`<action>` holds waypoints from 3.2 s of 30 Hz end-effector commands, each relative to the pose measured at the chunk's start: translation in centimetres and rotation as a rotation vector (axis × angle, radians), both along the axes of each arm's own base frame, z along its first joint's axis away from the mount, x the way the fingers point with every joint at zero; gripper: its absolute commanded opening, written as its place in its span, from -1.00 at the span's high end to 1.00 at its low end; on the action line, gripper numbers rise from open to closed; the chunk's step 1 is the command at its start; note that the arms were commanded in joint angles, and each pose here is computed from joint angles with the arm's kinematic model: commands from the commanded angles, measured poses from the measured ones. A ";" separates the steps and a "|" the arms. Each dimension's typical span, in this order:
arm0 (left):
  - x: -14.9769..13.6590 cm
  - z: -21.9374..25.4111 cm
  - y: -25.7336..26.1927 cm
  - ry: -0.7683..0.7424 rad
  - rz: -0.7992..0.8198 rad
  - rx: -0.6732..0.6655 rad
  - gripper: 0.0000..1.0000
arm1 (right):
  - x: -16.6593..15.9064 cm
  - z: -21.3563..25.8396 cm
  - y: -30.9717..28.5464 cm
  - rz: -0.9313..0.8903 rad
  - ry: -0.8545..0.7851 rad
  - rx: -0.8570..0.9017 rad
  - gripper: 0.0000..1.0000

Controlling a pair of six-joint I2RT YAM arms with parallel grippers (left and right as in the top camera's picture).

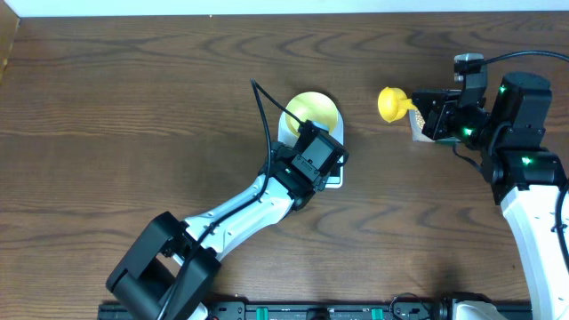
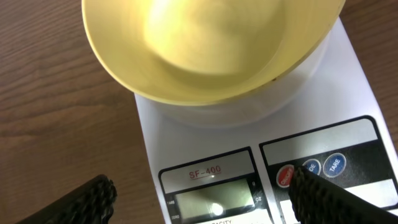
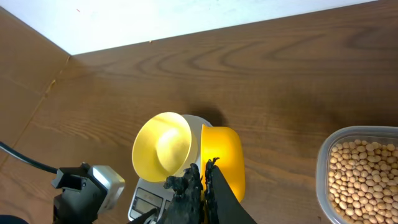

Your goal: Scoop item into bowl and weigh 50g on scale

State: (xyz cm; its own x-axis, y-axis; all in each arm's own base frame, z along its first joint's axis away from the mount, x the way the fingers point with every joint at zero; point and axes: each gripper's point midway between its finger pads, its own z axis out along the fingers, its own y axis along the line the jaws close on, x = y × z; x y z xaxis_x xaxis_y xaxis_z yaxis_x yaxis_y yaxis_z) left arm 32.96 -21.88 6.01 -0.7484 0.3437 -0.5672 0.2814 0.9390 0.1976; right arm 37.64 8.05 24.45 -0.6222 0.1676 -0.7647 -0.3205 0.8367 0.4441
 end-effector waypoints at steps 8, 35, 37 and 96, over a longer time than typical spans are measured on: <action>-0.6 -2.6 0.6 0.052 -0.003 0.048 -0.82 | 0.2 0.9 -0.1 0.002 -0.028 -0.014 0.98; -0.6 -3.3 0.6 0.062 -0.012 0.063 -0.82 | 0.2 0.9 -0.1 0.014 -0.035 -0.025 0.98; -0.6 -3.3 0.6 0.063 -0.012 0.063 -0.83 | 0.2 0.9 -0.1 0.014 -0.035 -0.025 0.98; -0.5 -4.0 0.4 0.070 -0.012 0.058 -0.82 | 0.1 0.8 -0.1 0.014 -0.034 -0.025 0.98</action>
